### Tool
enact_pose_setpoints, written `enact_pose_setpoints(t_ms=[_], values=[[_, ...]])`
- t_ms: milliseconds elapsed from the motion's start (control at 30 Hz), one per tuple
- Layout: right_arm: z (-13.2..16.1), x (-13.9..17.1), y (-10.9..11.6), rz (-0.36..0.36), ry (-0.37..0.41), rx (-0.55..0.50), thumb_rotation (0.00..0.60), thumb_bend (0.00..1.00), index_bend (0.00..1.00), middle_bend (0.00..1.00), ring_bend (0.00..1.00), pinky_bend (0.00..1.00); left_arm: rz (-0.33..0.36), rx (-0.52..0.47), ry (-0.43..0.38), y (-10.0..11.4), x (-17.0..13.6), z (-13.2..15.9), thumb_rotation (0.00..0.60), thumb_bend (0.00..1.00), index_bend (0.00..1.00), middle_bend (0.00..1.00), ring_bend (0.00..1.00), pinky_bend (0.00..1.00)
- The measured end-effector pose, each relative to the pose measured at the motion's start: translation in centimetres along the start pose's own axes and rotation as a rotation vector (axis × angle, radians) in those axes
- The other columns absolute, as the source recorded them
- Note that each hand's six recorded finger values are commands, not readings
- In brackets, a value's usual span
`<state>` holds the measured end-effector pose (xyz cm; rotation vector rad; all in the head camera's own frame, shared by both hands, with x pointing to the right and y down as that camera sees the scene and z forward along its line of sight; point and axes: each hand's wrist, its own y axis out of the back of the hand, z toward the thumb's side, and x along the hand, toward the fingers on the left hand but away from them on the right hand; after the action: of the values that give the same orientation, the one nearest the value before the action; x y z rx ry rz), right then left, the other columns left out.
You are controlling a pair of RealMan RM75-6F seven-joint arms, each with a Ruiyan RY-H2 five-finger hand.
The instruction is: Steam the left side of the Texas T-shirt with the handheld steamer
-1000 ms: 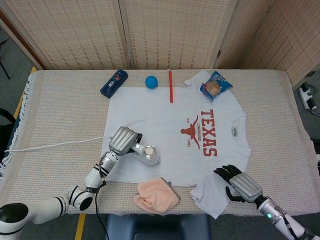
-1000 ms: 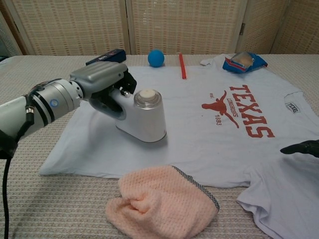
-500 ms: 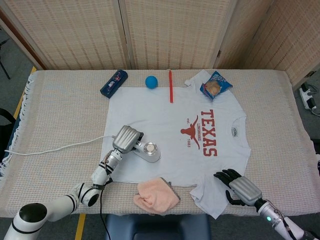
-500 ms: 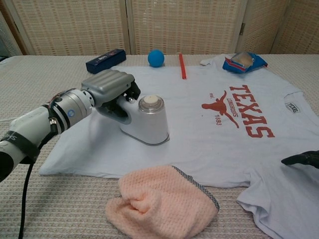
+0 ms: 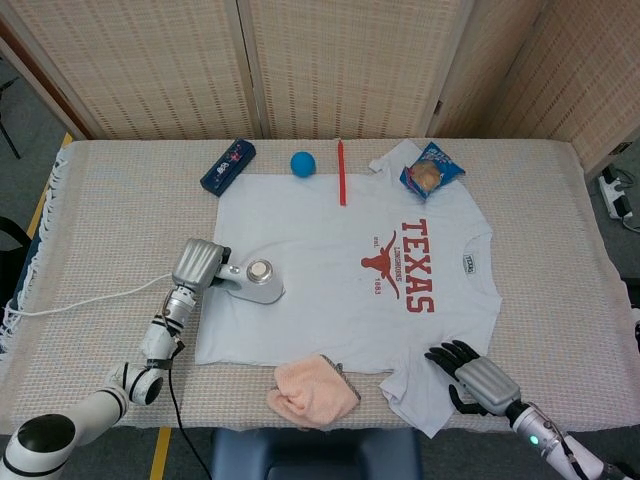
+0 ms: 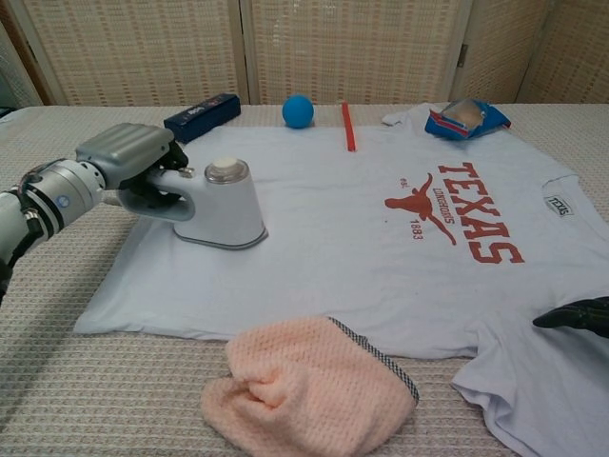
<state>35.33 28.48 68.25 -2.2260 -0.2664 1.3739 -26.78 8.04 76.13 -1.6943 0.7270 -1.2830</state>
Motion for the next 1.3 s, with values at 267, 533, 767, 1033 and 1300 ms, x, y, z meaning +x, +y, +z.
enact_pose_setpoints(t_ms=[267,533,767,1033,1300], values=[[0.1,0.1,0.1,-0.007,0.006,0.002,0.390,0.76,0.00,0.06,0.00,0.00,0.056,-0.010,0.070,2.1,-1.5,-4.7,0.600,0.30,0.79,0.85,0.74,0.71],[0.0,0.2,0.4,-0.021,0.004,-0.004,0.390,0.76,0.00,0.06,0.00,0.00,0.103,-0.126,0.024,3.9,-2.1,-2.5,0.600,0.30,0.79,0.86,0.74,0.71],[-0.2,0.4,0.4,-0.022,-0.002,-0.006,0.390,0.76,0.00,0.06,0.00,0.00,0.095,-0.259,-0.075,3.7,-1.5,4.3,0.600,0.30,0.81,0.88,0.76,0.71],[-0.3,0.4,0.2,-0.016,-0.012,-0.012,0.385,0.76,0.00,0.06,0.00,0.00,0.083,-0.303,-0.133,2.2,-0.3,10.4,0.600,0.31,0.83,0.91,0.78,0.72],[-0.5,0.3,0.2,-0.016,-0.016,-0.017,0.385,0.76,0.00,0.06,0.00,0.00,0.100,-0.216,-0.164,0.6,0.2,12.4,0.600,0.32,0.84,0.91,0.78,0.73]])
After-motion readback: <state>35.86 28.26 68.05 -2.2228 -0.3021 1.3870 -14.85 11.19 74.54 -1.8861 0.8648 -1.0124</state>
